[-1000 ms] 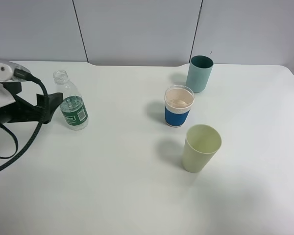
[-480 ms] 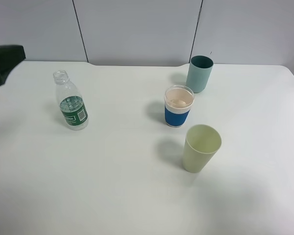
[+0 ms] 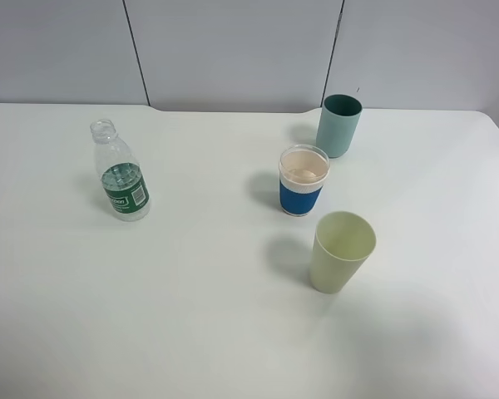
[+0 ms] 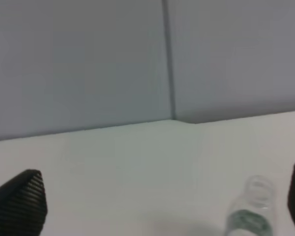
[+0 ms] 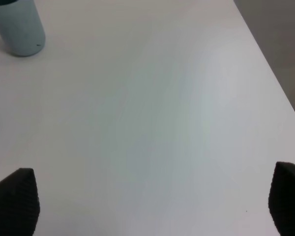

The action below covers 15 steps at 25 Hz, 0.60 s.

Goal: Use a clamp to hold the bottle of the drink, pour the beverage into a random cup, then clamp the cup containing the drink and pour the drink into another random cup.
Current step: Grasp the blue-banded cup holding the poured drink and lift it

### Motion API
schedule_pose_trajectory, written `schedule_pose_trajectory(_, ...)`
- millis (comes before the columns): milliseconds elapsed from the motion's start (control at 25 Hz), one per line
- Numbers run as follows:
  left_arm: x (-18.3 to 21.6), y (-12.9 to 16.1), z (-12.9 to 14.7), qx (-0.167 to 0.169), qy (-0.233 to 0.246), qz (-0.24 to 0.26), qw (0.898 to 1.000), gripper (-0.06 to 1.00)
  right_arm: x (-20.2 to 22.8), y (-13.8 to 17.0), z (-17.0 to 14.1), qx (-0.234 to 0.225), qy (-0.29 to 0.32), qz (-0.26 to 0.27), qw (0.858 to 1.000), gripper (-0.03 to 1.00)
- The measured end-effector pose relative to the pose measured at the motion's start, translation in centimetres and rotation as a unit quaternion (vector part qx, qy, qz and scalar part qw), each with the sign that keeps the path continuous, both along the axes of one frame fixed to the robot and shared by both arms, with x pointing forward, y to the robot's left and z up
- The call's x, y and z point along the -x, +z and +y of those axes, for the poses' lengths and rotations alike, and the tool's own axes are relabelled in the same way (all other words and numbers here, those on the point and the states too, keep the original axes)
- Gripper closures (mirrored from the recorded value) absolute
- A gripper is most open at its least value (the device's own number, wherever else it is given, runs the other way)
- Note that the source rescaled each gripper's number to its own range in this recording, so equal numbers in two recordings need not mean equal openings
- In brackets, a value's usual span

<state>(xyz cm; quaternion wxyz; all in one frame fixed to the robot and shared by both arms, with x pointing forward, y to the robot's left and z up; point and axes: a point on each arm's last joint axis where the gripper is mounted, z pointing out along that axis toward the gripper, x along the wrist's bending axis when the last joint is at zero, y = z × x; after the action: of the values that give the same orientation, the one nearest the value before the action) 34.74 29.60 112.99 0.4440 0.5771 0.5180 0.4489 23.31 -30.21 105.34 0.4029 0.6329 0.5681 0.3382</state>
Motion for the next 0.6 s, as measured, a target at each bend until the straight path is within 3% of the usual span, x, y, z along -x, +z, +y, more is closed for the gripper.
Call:
schedule_pose_trajectory(280,3.3,-0.2,1.6,0.001,0.094,0.015,0.995,-0.05,0.0,0.0,0.0,0.0,0.0,0.0,1.0,0.09)
schedule_pose_trajectory(600,7.4,-1.4,1.2,0.004,0.101,0.054,0.993,-0.05,0.0,0.0,0.0,0.0,0.0,0.0,1.0,0.09)
